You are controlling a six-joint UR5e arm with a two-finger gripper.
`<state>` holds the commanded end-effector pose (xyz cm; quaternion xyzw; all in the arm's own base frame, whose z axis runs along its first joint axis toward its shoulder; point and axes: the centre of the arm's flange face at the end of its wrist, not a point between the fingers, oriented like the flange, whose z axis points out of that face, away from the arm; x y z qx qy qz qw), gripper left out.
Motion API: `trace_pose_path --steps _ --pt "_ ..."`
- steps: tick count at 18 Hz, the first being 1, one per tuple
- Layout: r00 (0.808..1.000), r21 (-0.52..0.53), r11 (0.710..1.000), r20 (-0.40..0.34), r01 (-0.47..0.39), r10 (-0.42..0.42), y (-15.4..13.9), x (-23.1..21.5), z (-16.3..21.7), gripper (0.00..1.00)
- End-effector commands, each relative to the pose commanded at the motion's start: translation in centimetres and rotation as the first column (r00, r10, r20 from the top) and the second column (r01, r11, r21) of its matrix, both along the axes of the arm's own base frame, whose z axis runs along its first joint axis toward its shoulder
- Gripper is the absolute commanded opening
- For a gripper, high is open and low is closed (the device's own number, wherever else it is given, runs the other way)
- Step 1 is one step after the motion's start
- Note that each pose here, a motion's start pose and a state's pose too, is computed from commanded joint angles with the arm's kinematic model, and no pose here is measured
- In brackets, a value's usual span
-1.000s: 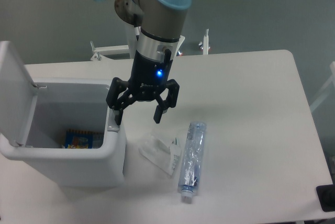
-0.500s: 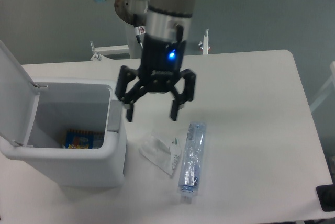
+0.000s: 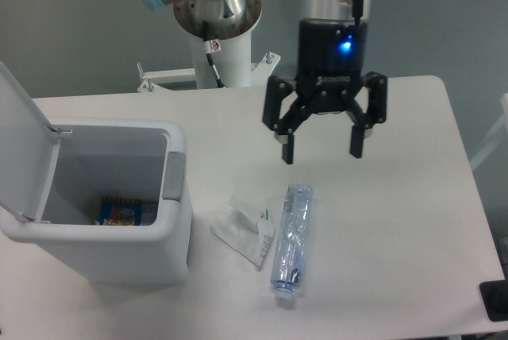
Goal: Open the trash can
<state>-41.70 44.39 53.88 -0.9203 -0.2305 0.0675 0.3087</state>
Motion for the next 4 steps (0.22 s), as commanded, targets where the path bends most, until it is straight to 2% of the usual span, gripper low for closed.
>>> trace_pose_path --steps 2,4 --pt "0.997 -0.101 0.994 -0.066 0.041 -0.048 -1.0 -0.7 -1.4 1.0" --pt "0.992 -0.157 0.986 -0.099 0.058 -0.074 -1.7 -1.2 -1.9 1.0"
